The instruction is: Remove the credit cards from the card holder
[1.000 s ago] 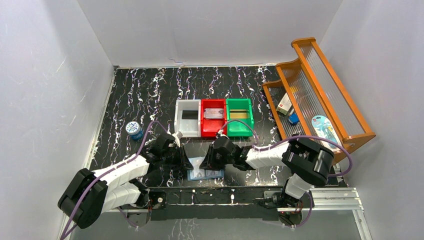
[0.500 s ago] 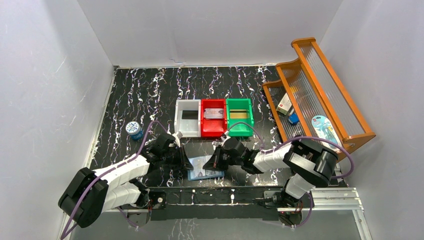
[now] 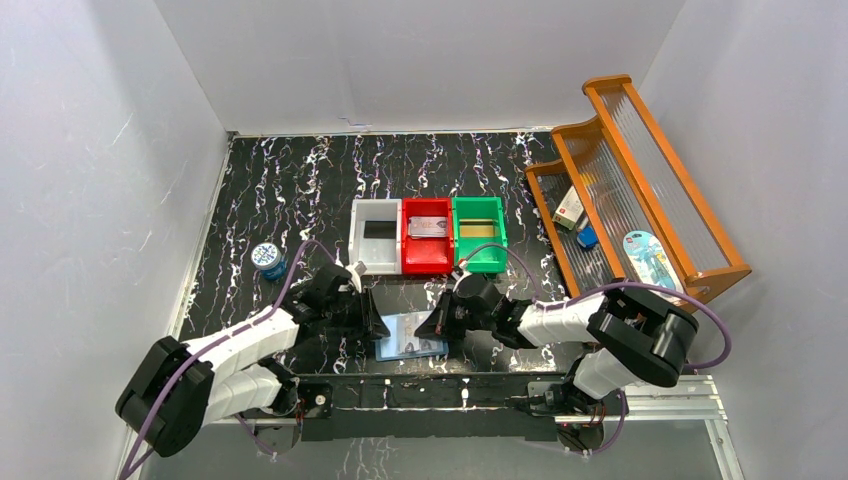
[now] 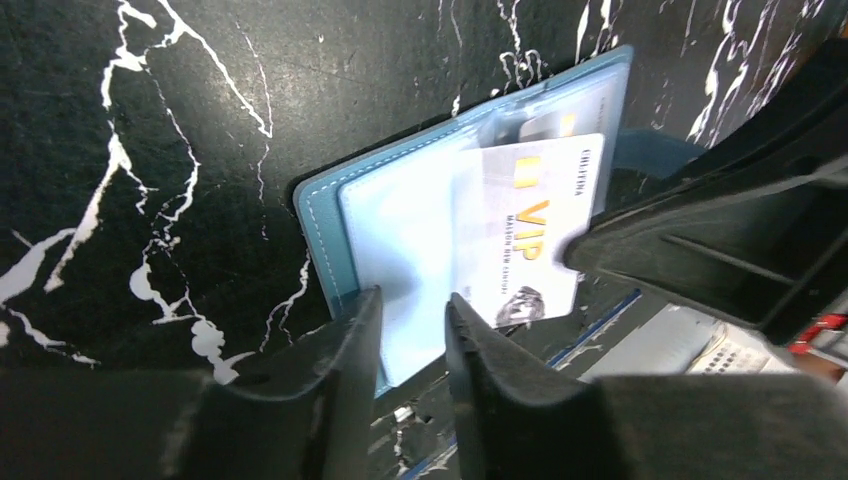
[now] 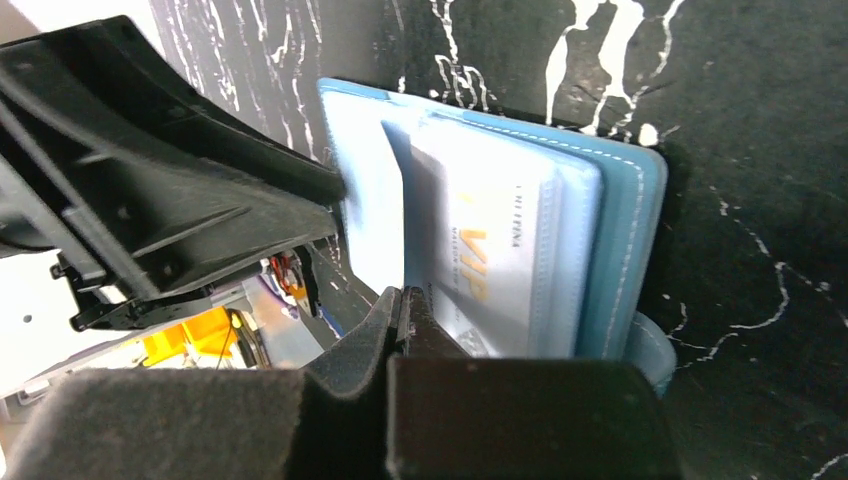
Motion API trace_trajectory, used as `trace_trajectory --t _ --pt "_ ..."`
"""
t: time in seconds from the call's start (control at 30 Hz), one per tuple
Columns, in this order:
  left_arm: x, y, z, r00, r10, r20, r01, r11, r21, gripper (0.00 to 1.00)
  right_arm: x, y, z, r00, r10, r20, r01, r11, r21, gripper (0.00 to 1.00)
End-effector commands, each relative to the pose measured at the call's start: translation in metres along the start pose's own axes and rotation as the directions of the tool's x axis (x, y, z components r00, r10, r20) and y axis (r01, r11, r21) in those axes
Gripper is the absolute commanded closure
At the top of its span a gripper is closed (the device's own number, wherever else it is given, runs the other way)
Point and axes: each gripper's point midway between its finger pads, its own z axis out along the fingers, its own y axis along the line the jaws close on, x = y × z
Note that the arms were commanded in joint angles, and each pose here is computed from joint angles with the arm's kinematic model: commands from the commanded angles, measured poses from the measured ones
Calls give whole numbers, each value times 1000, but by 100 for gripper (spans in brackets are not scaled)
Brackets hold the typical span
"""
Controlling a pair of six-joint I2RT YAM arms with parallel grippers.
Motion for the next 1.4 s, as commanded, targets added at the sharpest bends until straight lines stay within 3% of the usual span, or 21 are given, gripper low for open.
trace_trajectory --t 0.0,0.2,0.33,0.53,0.77,0.87,1.37 --pt "-5 -3 -17 999 33 9 -33 998 -53 63 -2 -7 4 1000 4 -1 -4 999 38 100" --pt "-26 -51 -39 992 97 82 -105 989 102 53 -3 -9 5 1000 11 1 -11 999 47 100" --pt "-15 -63 -28 995 96 -1 -94 977 189 53 -3 -10 5 1000 12 2 -12 999 50 100" --pt "0 -33 -6 997 48 -59 -43 996 81 58 -2 -7 4 1000 11 3 -11 1000 27 97" --pt "15 -10 9 993 33 -111 -33 999 -1 74 0 -2 4 999 40 -1 -40 999 -15 95" --pt "17 -8 13 992 40 -117 -41 999 -14 79 0 3 5 999 53 -11 -53 998 -36 89" --pt "26 10 19 988 55 -146 -66 995 -71 89 -2 16 16 997 66 -32 -68 994 -82 77"
